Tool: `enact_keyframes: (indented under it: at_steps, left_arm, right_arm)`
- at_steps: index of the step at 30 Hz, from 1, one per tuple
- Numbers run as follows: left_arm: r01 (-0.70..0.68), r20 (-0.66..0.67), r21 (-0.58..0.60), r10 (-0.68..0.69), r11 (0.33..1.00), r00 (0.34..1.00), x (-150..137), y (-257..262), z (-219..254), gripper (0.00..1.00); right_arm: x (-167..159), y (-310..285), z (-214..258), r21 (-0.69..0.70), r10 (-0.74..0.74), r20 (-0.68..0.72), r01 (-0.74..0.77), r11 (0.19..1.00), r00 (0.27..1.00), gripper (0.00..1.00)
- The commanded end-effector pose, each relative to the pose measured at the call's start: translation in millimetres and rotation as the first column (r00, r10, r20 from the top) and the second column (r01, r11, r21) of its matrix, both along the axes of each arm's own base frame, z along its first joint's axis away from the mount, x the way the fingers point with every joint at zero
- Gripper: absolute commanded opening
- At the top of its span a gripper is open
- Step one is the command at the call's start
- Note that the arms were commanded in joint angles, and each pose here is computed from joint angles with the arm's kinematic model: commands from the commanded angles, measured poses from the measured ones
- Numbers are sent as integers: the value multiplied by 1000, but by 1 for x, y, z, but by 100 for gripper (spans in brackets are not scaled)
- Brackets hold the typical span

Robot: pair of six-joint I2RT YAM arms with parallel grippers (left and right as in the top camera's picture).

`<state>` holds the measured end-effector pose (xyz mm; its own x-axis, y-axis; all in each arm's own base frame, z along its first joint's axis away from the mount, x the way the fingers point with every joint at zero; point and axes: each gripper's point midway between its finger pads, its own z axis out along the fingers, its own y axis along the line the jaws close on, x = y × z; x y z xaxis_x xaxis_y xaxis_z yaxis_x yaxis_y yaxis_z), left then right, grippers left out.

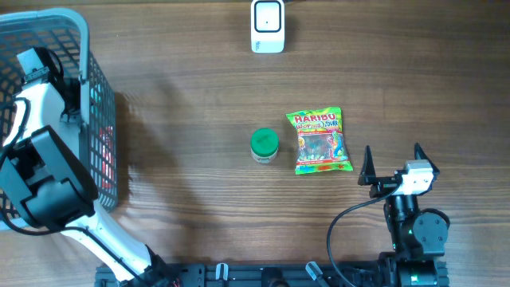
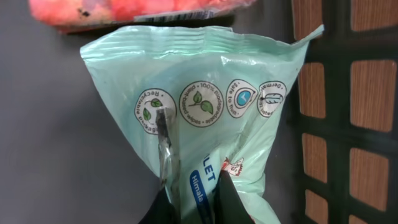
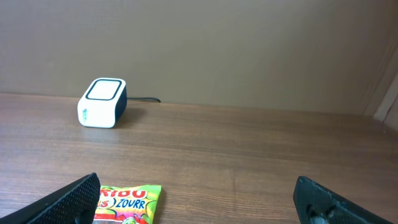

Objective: Scan the item barcode
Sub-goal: 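Return the left gripper to the basket and grasp the mint-green tissue pack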

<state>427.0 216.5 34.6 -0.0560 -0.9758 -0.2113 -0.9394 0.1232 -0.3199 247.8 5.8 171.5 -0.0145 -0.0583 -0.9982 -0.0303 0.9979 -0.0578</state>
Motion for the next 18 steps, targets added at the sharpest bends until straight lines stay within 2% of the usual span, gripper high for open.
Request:
enact_keyframes:
  at_steps: [1,4,6,11,13,15,18]
  left_arm:
    - [36,-131,-35,-41,999,991,-45,-8,-9,4]
    - [-1,46,68,-2,998,999,-51,6,88,4]
    - [-43,212,163,8,986,977,-65,8,170,4]
    - [-137,539,338,-72,931,839,-135,-33,330,4]
    - [-89,617,354,-161,931,771,-161,-74,364,4]
    - [-24,634,358,-224,934,740,-180,-107,373,4]
    - [171,556,291,-312,941,771,-198,-158,343,4]
  right_arm:
    - [0,3,0,-14,16,2,-16,1000,1000,100]
    - [0,3,0,-14,16,2,-16,1000,1000,100]
    - [0,3,0,-14,16,2,-16,1000,1000,100]
    - [0,3,0,-14,16,2,-16,1000,1000,99]
    - [0,3,0,-14,16,2,-16,1000,1000,100]
    - [0,3,0,-14,16,2,-16,1000,1000,100]
    - [0,3,0,-14,16,2,-16,1000,1000,100]
